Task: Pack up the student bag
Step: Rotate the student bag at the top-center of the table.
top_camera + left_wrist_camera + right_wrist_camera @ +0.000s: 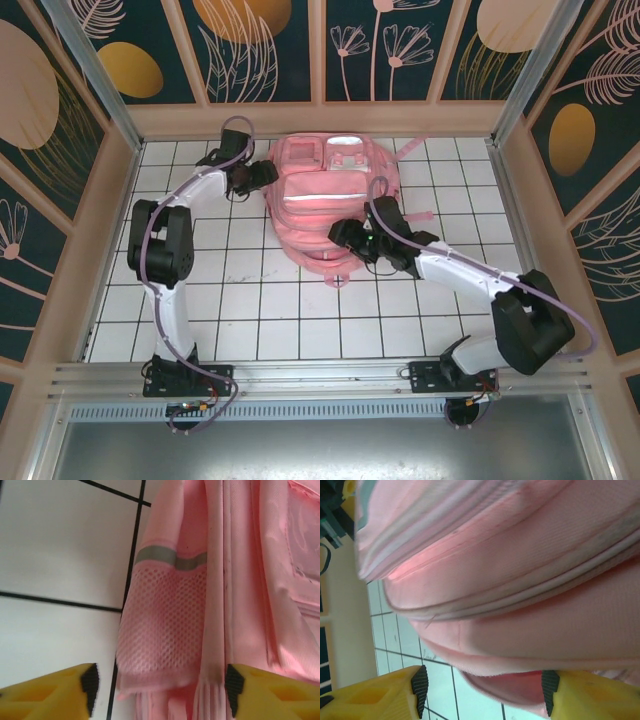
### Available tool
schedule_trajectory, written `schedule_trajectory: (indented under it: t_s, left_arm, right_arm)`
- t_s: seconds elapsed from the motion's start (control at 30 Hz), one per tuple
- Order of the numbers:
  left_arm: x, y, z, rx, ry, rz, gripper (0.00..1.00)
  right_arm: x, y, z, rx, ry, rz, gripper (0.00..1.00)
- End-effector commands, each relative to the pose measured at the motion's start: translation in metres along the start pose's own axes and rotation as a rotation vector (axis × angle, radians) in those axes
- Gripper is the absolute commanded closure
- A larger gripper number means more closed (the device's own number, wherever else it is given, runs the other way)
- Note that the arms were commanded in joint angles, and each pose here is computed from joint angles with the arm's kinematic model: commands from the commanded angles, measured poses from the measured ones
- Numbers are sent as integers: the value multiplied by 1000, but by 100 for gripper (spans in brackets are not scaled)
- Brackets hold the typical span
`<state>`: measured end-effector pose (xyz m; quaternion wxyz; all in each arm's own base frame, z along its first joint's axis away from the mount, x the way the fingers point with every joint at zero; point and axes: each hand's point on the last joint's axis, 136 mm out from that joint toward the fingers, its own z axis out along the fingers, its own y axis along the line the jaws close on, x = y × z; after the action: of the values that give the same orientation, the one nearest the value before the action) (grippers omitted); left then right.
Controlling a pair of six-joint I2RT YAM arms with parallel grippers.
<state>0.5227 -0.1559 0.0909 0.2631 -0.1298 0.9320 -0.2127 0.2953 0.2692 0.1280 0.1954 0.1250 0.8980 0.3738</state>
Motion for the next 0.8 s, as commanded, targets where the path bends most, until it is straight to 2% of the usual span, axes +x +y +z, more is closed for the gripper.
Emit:
schedule_trajectory:
  t_s: [0.0, 0.03, 0.17, 0.2, 0.27, 0.43, 0.77]
  left_arm:
    - [1, -14, 12, 88, 18, 18, 47]
    - [5, -14, 14, 100, 25, 8, 54]
    - [20, -9, 13, 121, 37, -26, 94]
    - [24, -6, 10, 122, 36, -34, 99]
    - [32, -2, 3, 121, 31, -51, 100]
    - [59, -3, -15, 182, 31, -132, 100]
    - [125, -55, -29, 241, 69, -143, 100]
  right_arm:
    - [-10, -4, 10, 19, -52, 57, 39]
    - [-13, -7, 11, 37, -63, 64, 42]
    - [-32, -29, 9, 110, -112, 96, 64]
    - [-37, -37, 7, 128, -122, 106, 69]
    - [-46, -50, 2, 161, -135, 112, 74]
    - [-81, -87, -21, 234, -203, 117, 75]
    - [-155, -144, -49, 336, -250, 88, 74]
